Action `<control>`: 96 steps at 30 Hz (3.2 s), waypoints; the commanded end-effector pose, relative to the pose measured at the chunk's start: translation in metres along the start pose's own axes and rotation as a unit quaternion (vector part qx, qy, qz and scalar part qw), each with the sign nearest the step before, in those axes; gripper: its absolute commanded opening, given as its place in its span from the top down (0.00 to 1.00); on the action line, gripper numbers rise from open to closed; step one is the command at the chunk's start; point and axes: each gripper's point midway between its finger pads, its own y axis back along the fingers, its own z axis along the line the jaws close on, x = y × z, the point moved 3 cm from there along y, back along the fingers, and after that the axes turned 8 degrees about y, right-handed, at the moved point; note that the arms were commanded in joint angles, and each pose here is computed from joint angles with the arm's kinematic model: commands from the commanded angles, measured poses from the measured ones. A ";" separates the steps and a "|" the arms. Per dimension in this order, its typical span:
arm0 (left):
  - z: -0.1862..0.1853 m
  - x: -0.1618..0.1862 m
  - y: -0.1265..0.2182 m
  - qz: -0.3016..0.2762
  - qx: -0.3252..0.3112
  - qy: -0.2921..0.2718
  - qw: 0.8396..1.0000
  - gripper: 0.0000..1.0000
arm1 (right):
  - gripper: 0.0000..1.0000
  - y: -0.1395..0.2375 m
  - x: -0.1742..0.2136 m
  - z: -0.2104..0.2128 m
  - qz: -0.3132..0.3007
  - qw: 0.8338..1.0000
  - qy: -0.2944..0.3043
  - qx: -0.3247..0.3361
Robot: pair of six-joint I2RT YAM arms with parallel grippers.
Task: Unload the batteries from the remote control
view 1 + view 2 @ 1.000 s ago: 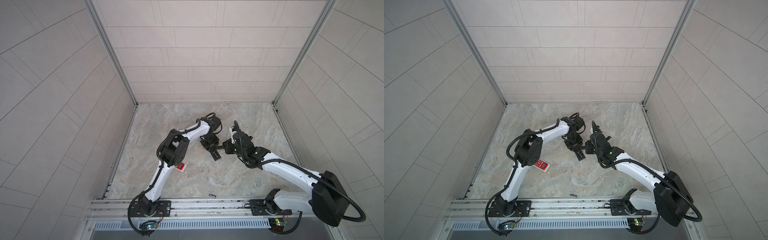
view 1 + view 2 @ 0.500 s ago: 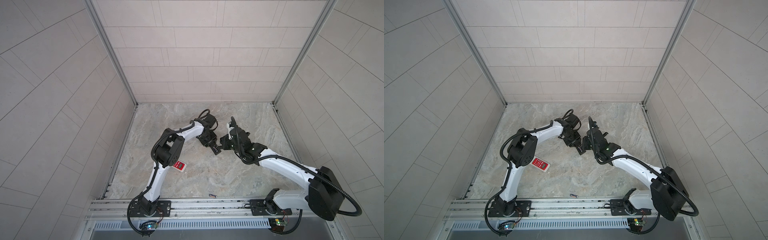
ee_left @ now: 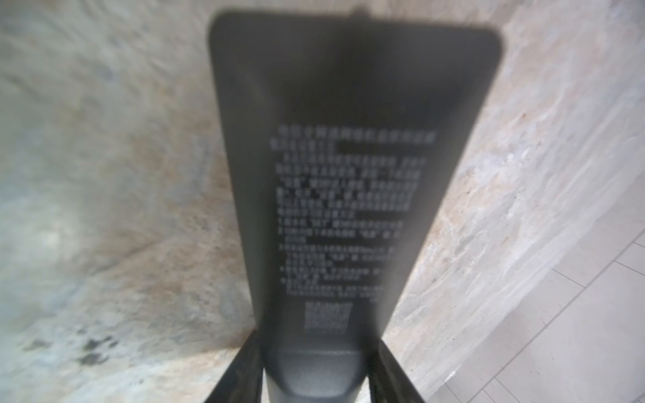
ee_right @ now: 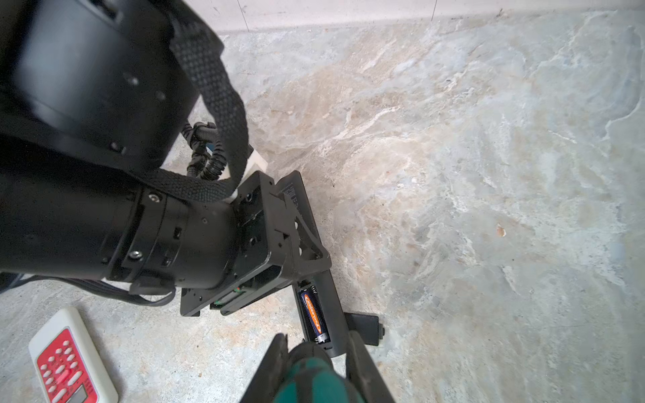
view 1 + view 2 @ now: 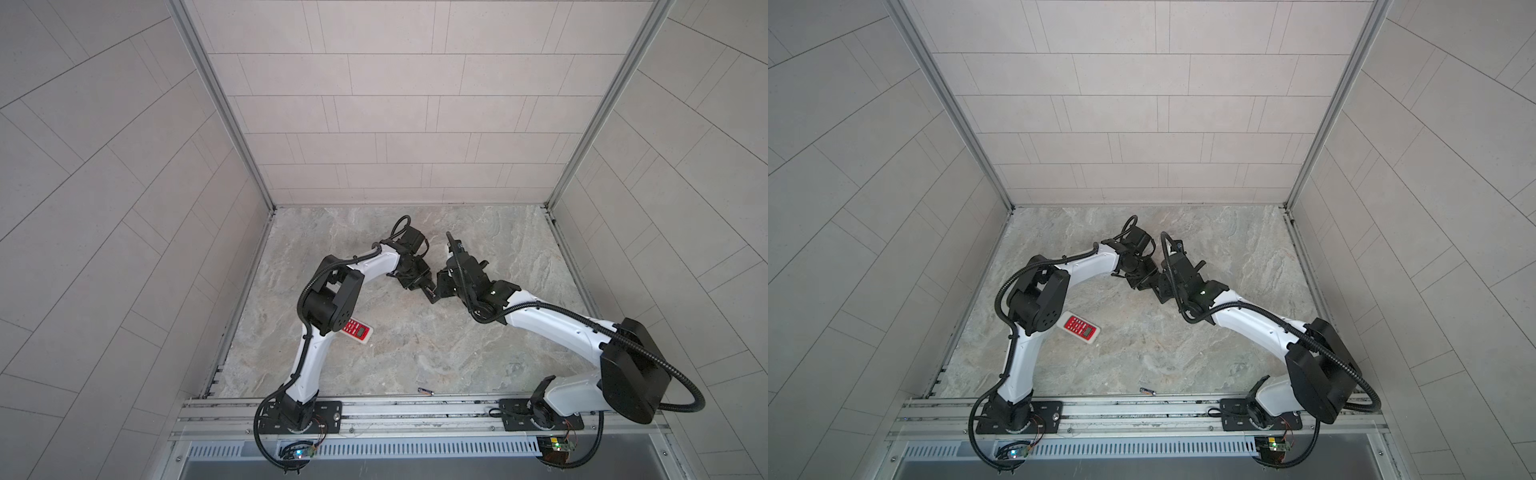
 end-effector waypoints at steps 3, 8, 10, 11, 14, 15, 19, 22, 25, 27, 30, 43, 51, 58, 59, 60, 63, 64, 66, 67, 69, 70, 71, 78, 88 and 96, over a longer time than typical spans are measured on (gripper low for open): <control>-0.005 -0.002 0.006 0.003 0.029 -0.007 1.000 1.00 | 1.00 -0.007 -0.009 -0.001 -0.014 0.999 0.014 0.025; -0.002 -0.003 0.004 0.006 0.033 -0.005 0.999 1.00 | 1.00 -0.011 -0.010 0.001 -0.016 0.999 0.022 0.038; -0.002 -0.002 0.003 0.008 0.032 -0.005 0.999 1.00 | 1.00 -0.011 -0.010 0.001 -0.021 0.998 0.023 0.046; -0.001 -0.003 0.003 0.008 0.032 -0.004 0.999 1.00 | 1.00 -0.011 -0.010 0.000 -0.022 0.998 0.023 0.048; 0.000 -0.003 0.001 0.008 0.032 -0.002 0.999 1.00 | 1.00 -0.011 -0.012 -0.001 -0.030 0.998 0.023 0.052; 0.001 -0.003 0.001 0.010 0.031 -0.001 0.999 1.00 | 1.00 -0.010 -0.013 -0.001 -0.034 0.998 0.024 0.053; 0.003 -0.002 0.001 0.010 0.027 -0.001 1.000 1.00 | 1.00 -0.012 -0.013 -0.002 -0.035 0.997 0.030 0.061; 0.003 -0.003 0.001 0.011 0.025 -0.001 1.000 1.00 | 1.00 -0.019 -0.010 0.001 -0.032 0.997 0.031 0.058; 0.005 -0.003 0.000 0.011 0.023 0.002 1.000 1.00 | 1.00 -0.023 -0.008 0.001 -0.027 0.997 0.035 0.065; 0.005 -0.003 0.000 0.011 0.023 0.001 1.000 1.00 | 1.00 -0.026 -0.007 0.002 -0.026 0.997 0.040 0.065; 0.006 -0.003 0.000 0.011 0.022 0.002 1.000 1.00 | 1.00 -0.028 -0.004 0.003 -0.018 0.996 0.051 0.066; 0.006 -0.004 -0.005 0.017 0.027 0.003 0.999 1.00 | 1.00 -0.030 -0.002 0.010 -0.017 0.998 0.027 0.049; 0.000 -0.004 -0.008 0.024 0.051 -0.002 0.998 1.00 | 1.00 -0.030 -0.003 0.014 -0.016 0.999 0.015 0.039; 0.005 -0.005 -0.013 0.029 0.048 0.000 0.998 1.00 | 1.00 -0.030 -0.004 0.015 -0.020 0.999 0.018 0.035; 0.005 -0.005 -0.013 0.029 0.049 -0.001 0.998 1.00 | 1.00 -0.029 -0.005 0.017 -0.022 0.999 0.020 0.027; 0.005 -0.005 -0.013 0.030 0.049 -0.002 0.998 1.00 | 1.00 -0.029 -0.005 0.018 -0.027 0.999 0.019 0.021; 0.005 -0.005 -0.013 0.030 0.048 -0.005 0.998 1.00 | 1.00 -0.027 -0.004 0.017 -0.028 0.999 0.020 0.024; 0.005 -0.005 -0.013 0.030 0.048 -0.006 0.998 1.00 | 1.00 -0.026 -0.005 0.017 -0.028 0.999 0.022 0.026; 0.006 -0.005 -0.014 0.030 0.046 -0.006 0.998 1.00 | 1.00 -0.024 -0.005 0.016 -0.029 0.999 0.023 0.026; 0.007 -0.005 -0.014 0.029 0.045 -0.006 0.999 1.00 | 1.00 -0.024 -0.005 0.016 -0.028 0.999 0.024 0.027; 0.008 -0.005 -0.014 0.028 0.044 -0.005 0.999 1.00 | 1.00 -0.024 -0.004 0.014 -0.021 0.999 0.028 0.034; 0.008 -0.006 -0.014 0.028 0.043 -0.005 0.999 1.00 | 1.00 -0.025 -0.003 0.013 -0.018 0.999 0.030 0.037; 0.009 -0.005 -0.014 0.029 0.042 -0.005 0.999 1.00 | 1.00 -0.025 -0.002 0.013 -0.017 0.999 0.030 0.038; 0.019 -0.013 -0.010 0.018 0.014 0.004 1.000 1.00 | 1.00 -0.011 -0.013 0.009 -0.038 0.998 0.027 0.040; 0.027 -0.021 0.013 -0.004 -0.046 0.029 0.999 1.00 | 1.00 0.024 -0.034 -0.021 -0.078 0.995 -0.058 0.010; 0.021 -0.031 0.013 -0.012 -0.098 0.026 0.995 1.00 | 1.00 0.027 0.000 -0.083 -0.032 0.988 -0.144 0.046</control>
